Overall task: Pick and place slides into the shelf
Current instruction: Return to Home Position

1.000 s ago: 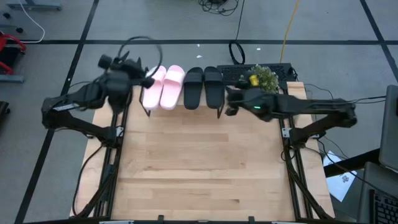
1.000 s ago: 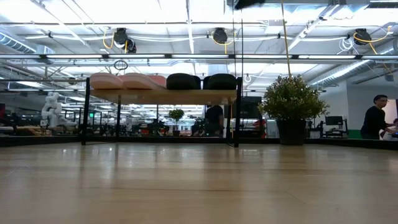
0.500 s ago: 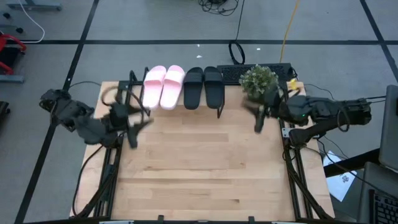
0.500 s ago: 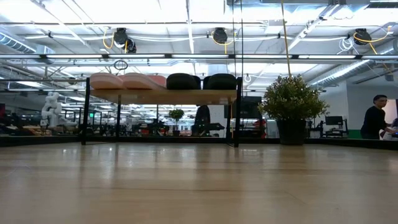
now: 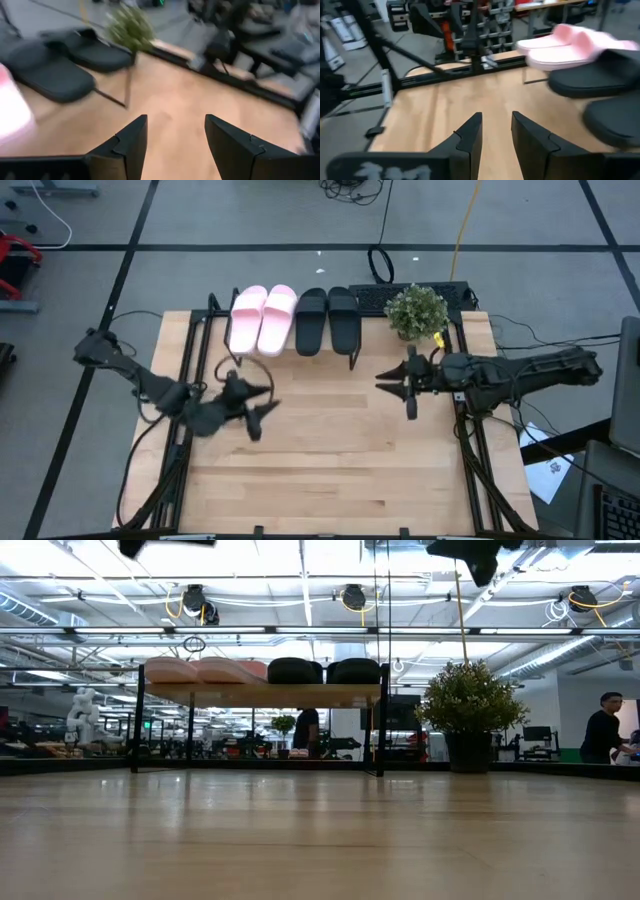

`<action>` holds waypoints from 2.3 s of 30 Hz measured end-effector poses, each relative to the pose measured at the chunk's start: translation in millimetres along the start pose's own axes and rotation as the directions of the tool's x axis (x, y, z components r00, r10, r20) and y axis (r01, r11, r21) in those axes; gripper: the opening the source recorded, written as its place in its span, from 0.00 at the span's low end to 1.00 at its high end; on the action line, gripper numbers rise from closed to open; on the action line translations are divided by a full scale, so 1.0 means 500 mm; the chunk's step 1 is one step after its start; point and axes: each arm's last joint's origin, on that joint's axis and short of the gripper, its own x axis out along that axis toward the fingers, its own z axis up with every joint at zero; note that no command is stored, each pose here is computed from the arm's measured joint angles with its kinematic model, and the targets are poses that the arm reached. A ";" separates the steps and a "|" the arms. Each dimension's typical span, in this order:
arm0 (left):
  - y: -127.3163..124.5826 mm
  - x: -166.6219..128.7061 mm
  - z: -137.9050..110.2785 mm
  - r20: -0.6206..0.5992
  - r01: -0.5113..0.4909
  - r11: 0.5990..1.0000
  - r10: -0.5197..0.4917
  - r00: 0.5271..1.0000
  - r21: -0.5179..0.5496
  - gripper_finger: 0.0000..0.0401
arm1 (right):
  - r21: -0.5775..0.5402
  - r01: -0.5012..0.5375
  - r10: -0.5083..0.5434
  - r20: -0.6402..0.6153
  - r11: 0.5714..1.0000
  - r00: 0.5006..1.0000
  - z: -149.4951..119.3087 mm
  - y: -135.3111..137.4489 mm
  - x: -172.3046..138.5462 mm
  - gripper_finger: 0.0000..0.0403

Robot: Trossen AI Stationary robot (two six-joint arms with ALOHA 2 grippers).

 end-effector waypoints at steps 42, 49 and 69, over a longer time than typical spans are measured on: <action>0.268 -0.012 -0.143 0.198 -0.015 0.998 0.027 0.980 -0.062 0.49 | 0.137 0.225 -0.251 0.209 0.965 0.945 -0.193 -0.176 -0.107 0.24; 0.292 -0.028 -0.132 0.203 0.077 0.994 -0.061 0.977 -0.074 0.49 | 0.162 -0.001 -0.032 0.201 0.987 0.979 -0.190 -0.183 -0.114 0.24; 0.235 -0.001 -0.149 0.215 -0.010 0.999 0.017 0.976 -0.033 0.49 | 0.118 0.019 -0.047 0.241 0.993 0.970 -0.247 -0.179 -0.086 0.24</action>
